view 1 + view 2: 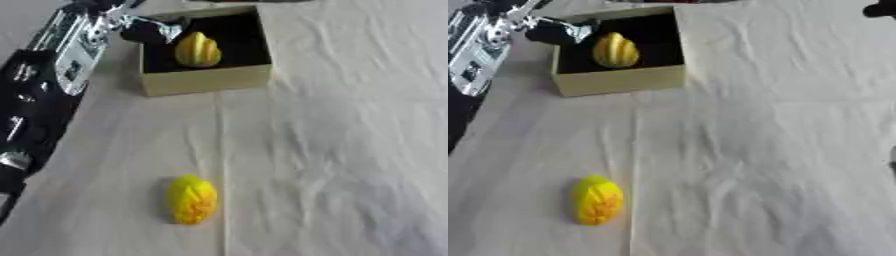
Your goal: Pick up objects on the table and place them in the box.
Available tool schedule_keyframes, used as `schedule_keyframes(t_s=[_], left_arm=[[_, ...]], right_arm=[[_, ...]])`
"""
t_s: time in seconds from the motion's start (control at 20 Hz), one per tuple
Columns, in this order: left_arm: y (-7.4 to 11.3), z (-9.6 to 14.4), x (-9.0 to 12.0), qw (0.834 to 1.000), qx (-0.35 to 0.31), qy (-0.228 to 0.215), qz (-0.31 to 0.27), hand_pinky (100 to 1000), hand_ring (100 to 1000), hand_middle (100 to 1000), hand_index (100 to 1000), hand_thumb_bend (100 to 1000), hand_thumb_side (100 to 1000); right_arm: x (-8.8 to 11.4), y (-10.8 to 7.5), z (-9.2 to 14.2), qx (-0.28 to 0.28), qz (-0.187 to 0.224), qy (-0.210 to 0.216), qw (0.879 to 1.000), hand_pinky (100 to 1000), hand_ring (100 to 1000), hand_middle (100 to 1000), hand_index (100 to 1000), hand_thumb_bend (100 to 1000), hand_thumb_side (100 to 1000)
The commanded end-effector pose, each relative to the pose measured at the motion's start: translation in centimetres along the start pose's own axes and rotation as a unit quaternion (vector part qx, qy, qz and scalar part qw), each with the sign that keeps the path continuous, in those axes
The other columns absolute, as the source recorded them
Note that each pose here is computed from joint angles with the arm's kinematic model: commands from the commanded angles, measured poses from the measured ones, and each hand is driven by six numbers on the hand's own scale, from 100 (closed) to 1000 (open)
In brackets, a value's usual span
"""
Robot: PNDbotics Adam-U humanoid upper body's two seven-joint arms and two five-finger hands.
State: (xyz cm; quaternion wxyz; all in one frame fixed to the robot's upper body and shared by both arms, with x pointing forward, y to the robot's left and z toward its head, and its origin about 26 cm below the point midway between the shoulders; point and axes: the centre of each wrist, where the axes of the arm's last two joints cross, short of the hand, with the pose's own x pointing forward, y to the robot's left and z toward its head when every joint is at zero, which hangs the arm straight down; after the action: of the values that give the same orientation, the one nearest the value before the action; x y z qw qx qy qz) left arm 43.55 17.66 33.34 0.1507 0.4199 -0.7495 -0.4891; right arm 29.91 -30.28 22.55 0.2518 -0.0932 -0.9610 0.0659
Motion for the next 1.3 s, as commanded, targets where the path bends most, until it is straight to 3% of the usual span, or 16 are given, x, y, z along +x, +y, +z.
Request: schedule_keyframes(t_s=[0.05, 0.2, 0.3, 0.7, 1.1, 1.25, 1.3], left_arm=[[5.7, 2.1, 2.5, 0.997, 0.025, -0.075, -0.012, 838, 879, 809, 877, 283, 409], [9.0, 6.1, 6.9, 0.985, 0.009, -0.17, 0.02, 833, 868, 802, 871, 277, 423], [9.4, 7.6, 8.0, 0.978, -0.016, -0.206, 0.041, 832, 865, 802, 866, 274, 415], [5.8, 10.6, 7.4, 0.955, -0.117, -0.26, 0.078, 826, 857, 798, 868, 241, 502], [3.2, 12.1, 7.4, 0.932, -0.21, -0.269, 0.123, 821, 853, 802, 882, 193, 543], [2.4, 12.4, 7.9, 0.923, -0.236, -0.276, 0.13, 822, 854, 804, 884, 194, 538], [2.1, 12.4, 8.0, 0.92, -0.243, -0.278, 0.131, 821, 854, 804, 886, 190, 499]], right_arm=[[0.6, -0.8, -0.4, 0.002, 0.02, -0.013, 1.0, 859, 648, 703, 784, 100, 562], [0.7, -1.0, -0.4, -0.001, 0.027, -0.014, 1.0, 859, 648, 703, 784, 100, 556], [0.7, -1.0, -0.5, -0.002, 0.028, -0.016, 0.999, 858, 649, 702, 784, 100, 549], [0.7, -1.1, -0.3, -0.002, 0.03, -0.013, 0.999, 858, 648, 701, 783, 100, 548], [0.6, -1.0, -0.2, -0.001, 0.027, -0.008, 1.0, 858, 648, 701, 782, 100, 558], [0.6, -0.9, -0.1, -0.001, 0.026, -0.007, 1.0, 858, 648, 701, 782, 100, 559], [0.6, -0.9, -0.1, -0.001, 0.025, -0.007, 1.0, 858, 648, 700, 782, 100, 560]])
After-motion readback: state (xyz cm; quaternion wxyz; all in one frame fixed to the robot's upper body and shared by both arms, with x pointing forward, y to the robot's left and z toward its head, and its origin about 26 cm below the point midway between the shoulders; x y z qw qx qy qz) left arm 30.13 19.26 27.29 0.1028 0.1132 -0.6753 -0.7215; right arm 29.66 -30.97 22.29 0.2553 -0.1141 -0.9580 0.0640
